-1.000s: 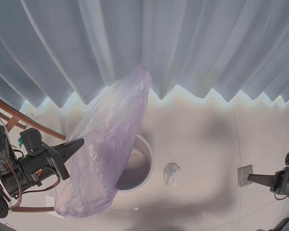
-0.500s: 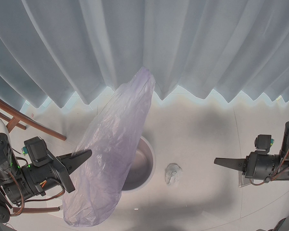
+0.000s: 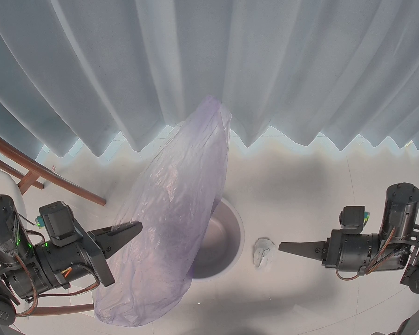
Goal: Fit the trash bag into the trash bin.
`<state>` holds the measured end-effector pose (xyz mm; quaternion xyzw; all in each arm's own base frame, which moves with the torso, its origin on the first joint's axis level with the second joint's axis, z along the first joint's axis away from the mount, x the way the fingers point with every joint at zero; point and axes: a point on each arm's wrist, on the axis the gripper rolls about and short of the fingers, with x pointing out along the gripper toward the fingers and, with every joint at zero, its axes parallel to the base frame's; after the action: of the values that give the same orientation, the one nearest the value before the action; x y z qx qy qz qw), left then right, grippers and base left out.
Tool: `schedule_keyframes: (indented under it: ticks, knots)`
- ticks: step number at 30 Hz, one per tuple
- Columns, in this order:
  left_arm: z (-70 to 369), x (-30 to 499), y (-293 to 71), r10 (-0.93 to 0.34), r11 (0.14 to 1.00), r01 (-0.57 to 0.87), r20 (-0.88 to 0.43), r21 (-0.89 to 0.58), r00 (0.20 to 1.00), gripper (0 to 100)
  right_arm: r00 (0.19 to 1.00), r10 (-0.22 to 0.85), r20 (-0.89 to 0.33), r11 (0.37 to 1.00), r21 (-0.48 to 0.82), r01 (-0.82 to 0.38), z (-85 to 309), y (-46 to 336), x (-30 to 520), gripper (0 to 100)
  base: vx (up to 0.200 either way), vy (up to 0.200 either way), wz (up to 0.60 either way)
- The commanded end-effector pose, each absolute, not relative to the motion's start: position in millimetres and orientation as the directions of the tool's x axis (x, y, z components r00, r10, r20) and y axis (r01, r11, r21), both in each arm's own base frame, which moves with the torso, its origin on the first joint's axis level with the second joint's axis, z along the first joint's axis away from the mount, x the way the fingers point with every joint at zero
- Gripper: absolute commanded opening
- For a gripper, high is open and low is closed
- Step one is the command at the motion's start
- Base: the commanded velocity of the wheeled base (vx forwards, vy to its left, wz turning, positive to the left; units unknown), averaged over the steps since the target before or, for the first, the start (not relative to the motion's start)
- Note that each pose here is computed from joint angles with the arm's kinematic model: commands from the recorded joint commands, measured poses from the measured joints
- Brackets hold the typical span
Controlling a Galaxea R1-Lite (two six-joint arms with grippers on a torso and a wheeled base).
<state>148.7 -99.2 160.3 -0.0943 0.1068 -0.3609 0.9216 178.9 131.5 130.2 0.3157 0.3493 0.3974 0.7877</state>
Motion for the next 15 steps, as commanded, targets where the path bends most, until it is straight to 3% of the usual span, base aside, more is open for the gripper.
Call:
schedule_keyframes:
  ticks: [1, 5, 7, 9, 15]
  knots:
    - [158.5, 147.0, -101.6, -0.698, 0.711, 0.656, -0.136, -0.254, 0.703, 0, 0.387, 0.853, -0.351, 0.498, 0.769, -0.4, 114.1, 145.2, 181.3, 0, 0.0, 0.0, 0.0]
    - [158.5, 147.0, -101.6, -0.698, 0.711, 0.656, -0.136, -0.254, 0.703, 0, 0.306, 0.861, -0.405, 0.504, 0.761, -0.409, 97.8, 160.1, 173.6, 0, 0.0, 0.0, 0.0]
    - [158.5, 146.9, -101.9, -0.699, 0.71, 0.657, -0.136, -0.254, 0.702, 0, 0.303, 0.861, -0.408, 0.504, 0.76, -0.41, 97.1, 160.8, 173.4, 0, 0.0, 0.0, 0.0]
    - [157.9, 146.9, -101.9, -0.698, 0.71, 0.656, -0.139, -0.255, 0.702, 0, 0.229, 0.861, -0.454, 0.508, 0.742, -0.438, 78.5, 177.4, 167.1, 0, 0.0, 0.0, 0.0]
    - [158.1, 146.7, -101.7, -0.698, 0.71, 0.656, -0.138, -0.254, 0.702, 0, 0.239, 0.837, -0.493, 0.542, 0.685, -0.487, 37.8, 199.8, 162.4, 0, 0.0, 0.0, 0.0]
